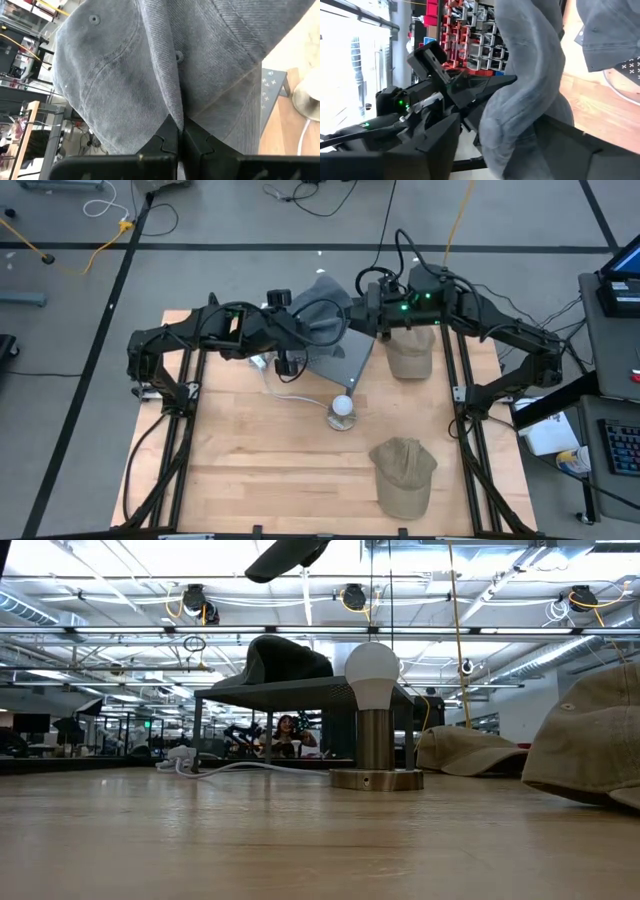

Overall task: Pick & Place hat
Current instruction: Stack the gray cap on top of the gray cap on the shelf

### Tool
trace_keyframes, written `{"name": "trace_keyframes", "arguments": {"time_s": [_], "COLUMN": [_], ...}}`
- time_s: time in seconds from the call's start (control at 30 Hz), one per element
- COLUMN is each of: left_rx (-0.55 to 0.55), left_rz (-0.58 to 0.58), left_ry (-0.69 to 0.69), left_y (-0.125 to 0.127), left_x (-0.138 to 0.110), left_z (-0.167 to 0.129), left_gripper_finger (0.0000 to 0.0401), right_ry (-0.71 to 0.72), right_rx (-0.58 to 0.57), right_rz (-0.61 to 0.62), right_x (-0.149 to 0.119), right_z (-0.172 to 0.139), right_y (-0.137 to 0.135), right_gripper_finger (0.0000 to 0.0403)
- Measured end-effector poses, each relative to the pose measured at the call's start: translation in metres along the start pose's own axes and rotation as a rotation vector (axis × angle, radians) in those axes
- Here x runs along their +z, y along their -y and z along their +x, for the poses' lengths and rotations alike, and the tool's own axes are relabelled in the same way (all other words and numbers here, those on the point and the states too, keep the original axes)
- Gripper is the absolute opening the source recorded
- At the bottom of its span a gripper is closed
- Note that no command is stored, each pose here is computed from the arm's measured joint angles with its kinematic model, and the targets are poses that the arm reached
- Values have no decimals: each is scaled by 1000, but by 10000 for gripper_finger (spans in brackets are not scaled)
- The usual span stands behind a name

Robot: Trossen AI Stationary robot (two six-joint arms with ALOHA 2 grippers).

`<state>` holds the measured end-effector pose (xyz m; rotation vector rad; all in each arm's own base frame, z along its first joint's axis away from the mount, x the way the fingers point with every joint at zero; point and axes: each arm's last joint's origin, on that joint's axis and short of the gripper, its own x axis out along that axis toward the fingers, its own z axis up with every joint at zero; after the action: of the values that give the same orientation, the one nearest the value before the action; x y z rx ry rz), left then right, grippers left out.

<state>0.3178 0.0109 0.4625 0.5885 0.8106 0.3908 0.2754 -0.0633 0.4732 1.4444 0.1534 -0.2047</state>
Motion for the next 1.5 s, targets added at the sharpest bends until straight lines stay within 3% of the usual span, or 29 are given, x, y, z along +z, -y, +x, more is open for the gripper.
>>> {"name": "trace_keyframes", "arguments": {"time_s": [0.2,0.37,0.53,0.7,1.0,1.17,1.37,1.5], "left_rx": [-21,-36,-37,-40,-59,-118,-207,-232], "left_rz": [27,22,-12,-140,-514,-743,-931,-992], "left_ry": [-6,10,7,25,65,134,266,372], "left_y": [1,2,2,1,-12,-24,-40,-50], "left_x": [-1,0,0,0,-11,-18,-25,-28], "left_z": [0,0,0,-6,-36,-58,-88,-105], "left_gripper_finger": [1,14,32,79,231,286,322,334], "right_ry": [-42,-49,-34,-13,145,272,306,320], "right_rx": [-5,59,134,169,212,177,176,215], "right_rz": [-32,-116,-151,-183,-267,-281,-296,-344], "right_x": [-5,-10,-10,-10,-9,-6,3,15], "right_z": [8,7,6,-5,-41,-51,-38,-17], "right_y": [2,-5,-13,-18,-31,-31,-30,-29], "right_gripper_finger": [127,19,18,16,16,16,16,16]}}
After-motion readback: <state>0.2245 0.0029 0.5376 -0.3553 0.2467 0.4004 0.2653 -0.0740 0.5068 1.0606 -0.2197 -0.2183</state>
